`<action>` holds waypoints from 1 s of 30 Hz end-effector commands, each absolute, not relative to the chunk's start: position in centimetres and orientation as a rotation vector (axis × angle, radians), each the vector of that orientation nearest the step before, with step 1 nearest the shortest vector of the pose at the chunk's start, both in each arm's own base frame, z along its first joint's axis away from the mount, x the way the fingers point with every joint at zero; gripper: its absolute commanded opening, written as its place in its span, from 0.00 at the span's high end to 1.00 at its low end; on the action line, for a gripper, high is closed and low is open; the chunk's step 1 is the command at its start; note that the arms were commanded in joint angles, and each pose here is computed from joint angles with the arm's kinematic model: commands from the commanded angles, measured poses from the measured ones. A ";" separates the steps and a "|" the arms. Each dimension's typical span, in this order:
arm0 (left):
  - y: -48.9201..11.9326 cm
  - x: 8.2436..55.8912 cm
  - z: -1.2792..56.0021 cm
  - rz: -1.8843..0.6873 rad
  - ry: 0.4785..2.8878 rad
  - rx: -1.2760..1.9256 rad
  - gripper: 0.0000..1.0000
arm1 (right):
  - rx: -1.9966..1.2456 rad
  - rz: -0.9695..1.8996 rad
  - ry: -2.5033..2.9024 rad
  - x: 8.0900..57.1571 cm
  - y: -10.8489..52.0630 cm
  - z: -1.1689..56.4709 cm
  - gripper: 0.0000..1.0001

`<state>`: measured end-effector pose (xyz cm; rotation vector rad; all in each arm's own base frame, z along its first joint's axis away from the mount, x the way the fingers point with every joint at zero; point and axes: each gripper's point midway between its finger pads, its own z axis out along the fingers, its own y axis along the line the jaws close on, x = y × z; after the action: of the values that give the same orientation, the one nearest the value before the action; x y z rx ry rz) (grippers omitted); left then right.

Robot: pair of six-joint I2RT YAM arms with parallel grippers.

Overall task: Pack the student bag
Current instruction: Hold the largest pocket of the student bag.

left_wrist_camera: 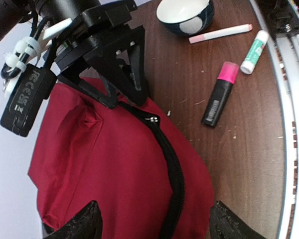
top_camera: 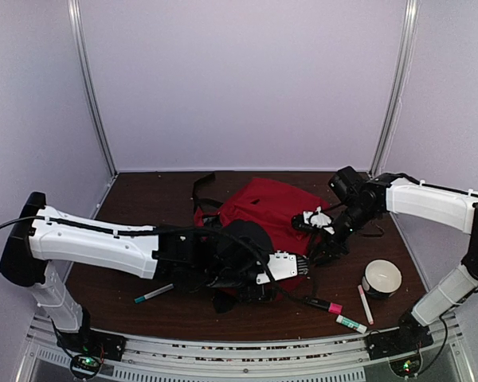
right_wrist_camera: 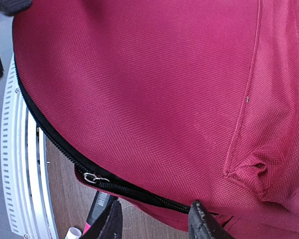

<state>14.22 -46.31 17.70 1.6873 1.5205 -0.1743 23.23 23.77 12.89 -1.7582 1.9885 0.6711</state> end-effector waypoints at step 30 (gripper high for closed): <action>-43.1 21.9 19.3 -0.206 1.703 1.029 1.00 | -1.671 0.613 1.811 23.8 25.4 16.4 0.62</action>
<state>22.18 -42.24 18.58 1.1588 1.6696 -0.0268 21.66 23.42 14.25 -1.7270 1.9197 0.6708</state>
